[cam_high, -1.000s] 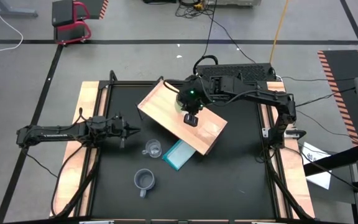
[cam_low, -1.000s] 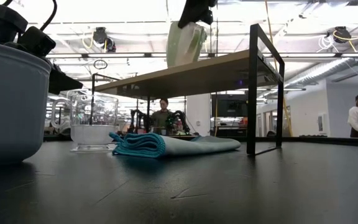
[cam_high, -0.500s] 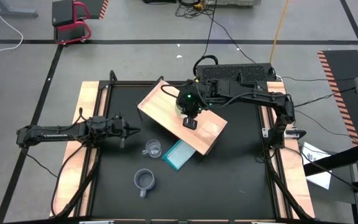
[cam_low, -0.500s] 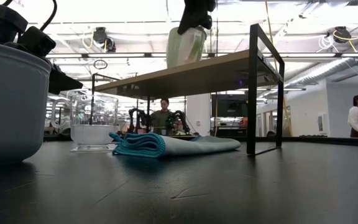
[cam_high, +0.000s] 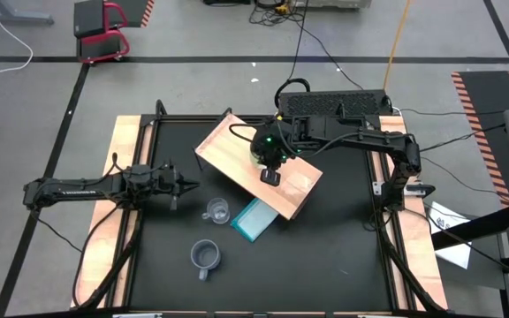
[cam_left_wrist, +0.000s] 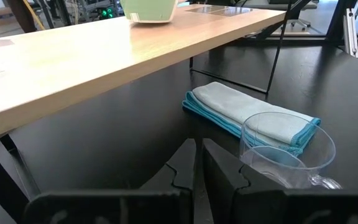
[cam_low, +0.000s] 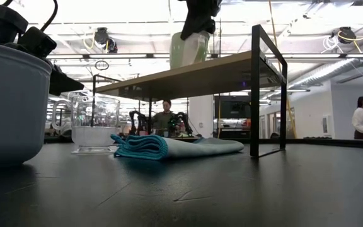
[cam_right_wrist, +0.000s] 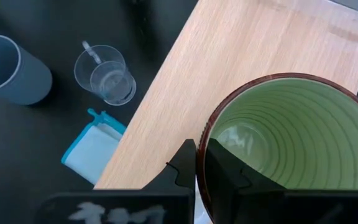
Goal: Stack small to large cups/mugs on shelf
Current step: Put the green mug on the shelf
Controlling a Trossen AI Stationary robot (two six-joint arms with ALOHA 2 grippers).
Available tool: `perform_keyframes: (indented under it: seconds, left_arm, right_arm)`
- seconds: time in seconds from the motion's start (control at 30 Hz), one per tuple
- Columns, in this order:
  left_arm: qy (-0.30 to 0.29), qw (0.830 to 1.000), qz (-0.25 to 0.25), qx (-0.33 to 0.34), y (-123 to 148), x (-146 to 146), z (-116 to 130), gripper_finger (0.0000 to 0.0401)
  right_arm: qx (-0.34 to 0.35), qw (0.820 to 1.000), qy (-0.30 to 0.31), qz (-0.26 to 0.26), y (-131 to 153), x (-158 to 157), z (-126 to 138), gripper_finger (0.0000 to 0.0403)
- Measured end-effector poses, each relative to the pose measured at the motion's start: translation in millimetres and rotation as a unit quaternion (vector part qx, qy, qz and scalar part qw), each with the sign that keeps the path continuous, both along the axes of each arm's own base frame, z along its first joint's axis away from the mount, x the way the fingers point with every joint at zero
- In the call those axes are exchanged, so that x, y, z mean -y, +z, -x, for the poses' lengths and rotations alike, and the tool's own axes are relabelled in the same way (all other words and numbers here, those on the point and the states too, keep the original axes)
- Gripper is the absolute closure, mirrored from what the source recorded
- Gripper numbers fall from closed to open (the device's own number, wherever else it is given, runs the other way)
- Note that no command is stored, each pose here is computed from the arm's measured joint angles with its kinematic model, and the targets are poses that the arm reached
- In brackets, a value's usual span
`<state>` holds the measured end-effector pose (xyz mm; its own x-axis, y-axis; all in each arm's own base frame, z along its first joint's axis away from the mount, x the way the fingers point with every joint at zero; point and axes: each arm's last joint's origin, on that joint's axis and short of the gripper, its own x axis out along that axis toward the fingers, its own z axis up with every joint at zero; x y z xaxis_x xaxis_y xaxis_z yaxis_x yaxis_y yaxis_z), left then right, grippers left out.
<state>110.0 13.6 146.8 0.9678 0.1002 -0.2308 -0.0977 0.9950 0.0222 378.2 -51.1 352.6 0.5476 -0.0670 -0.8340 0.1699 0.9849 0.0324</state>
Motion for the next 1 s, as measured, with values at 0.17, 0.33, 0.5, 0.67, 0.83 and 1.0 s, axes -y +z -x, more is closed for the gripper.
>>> perform_keyframes:
  seconds: [0.17, 0.33, 0.5, 0.67, 0.83, 1.0]
  left_arm:
    - [0.0, 1.0, 0.0, 0.0, 0.0, 0.0, 0.0, 0.037]
    - [0.0, 1.0, 0.0, 0.0, 0.0, 0.0, 0.0, 0.037]
    - [0.0, 1.0, 0.0, 0.0, 0.0, 0.0, 0.0, 0.037]
    - [0.0, 1.0, 0.0, 0.0, 0.0, 0.0, 0.0, 0.037]
    - [0.0, 1.0, 0.0, 0.0, 0.0, 0.0, 0.0, 0.037]
    - [0.0, 1.0, 0.0, 0.0, 0.0, 0.0, 0.0, 0.037]
  right_arm:
    - [0.008, 1.0, 0.016, -0.01, -0.4, -2.1, -2.2, 0.0396]
    - [0.007, 1.0, 0.026, -0.011, -0.8, -3.2, -2.3, 0.0396]
    - [0.005, 0.999, 0.037, -0.008, -1.1, -3.4, -2.2, 0.0396]
    - [0.006, 0.999, 0.046, -0.014, -1.3, -3.8, -2.3, 0.0396]
    - [0.006, 0.999, 0.044, -0.017, -1.4, -4.1, -2.4, 0.0393]
    - [0.005, 0.999, 0.043, -0.026, -2.6, -4.7, -2.8, 0.0378]
